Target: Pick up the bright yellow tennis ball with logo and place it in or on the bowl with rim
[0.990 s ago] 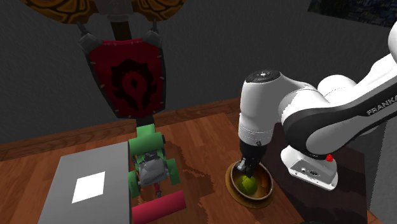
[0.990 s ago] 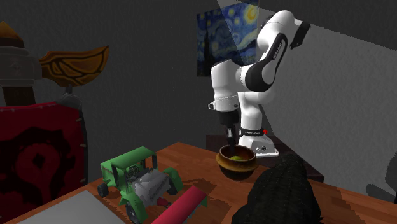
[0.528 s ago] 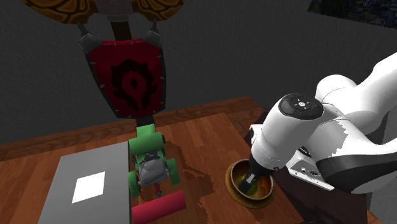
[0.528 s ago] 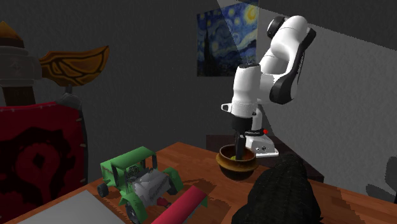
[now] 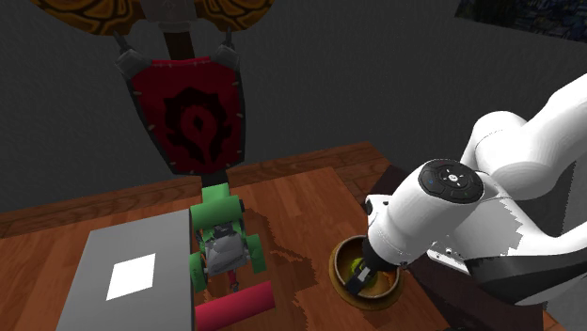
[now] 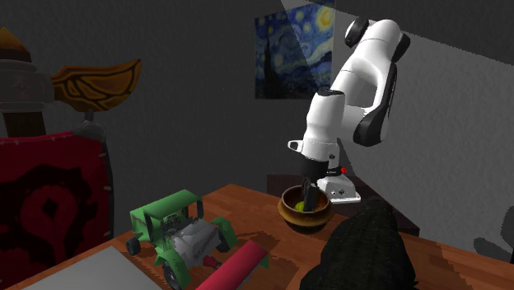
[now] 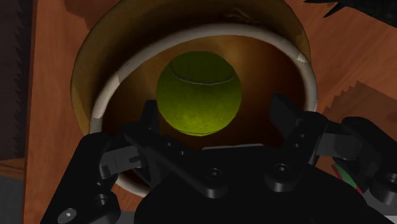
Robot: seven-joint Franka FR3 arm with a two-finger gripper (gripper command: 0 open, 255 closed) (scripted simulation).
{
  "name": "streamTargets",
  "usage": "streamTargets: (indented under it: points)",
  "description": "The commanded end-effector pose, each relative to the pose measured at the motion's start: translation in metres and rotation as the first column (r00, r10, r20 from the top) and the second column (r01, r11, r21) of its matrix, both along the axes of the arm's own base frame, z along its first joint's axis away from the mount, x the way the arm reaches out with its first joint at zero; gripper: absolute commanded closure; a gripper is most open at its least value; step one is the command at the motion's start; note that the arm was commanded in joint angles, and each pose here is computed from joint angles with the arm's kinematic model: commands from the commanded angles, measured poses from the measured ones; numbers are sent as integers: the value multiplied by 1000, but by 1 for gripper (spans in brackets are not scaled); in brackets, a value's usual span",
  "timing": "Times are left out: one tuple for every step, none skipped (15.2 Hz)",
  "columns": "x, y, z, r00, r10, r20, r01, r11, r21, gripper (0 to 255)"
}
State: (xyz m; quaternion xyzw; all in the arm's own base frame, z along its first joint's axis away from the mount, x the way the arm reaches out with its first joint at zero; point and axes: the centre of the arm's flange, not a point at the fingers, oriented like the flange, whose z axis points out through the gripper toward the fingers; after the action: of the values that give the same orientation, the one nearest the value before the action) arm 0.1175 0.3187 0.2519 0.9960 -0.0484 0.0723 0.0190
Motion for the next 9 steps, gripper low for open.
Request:
streamTargets:
  points:
    - [-2, -14, -21, 999, -15, -50, 14, 1000, -26, 0]
    - [-2, -14, -21, 999, -15, -50, 14, 1000, -26, 0]
    - [-2, -14, -21, 999, -15, -50, 14, 1000, -26, 0]
    - [-2, -14, -21, 999, -15, -50, 14, 1000, -26, 0]
    - [-2, -14, -21, 999, -15, -50, 14, 1000, -26, 0]
    - [-2, -14, -21, 999, -15, -50, 14, 1000, -26, 0]
    - [-2, -14, -19, 999, -15, -51, 14, 1000, -27, 255]
    - [-6, -15, -16, 999, -16, -50, 14, 1000, -28, 255]
    - [-10, -16, -17, 999, -16, -49, 14, 1000, -28, 255]
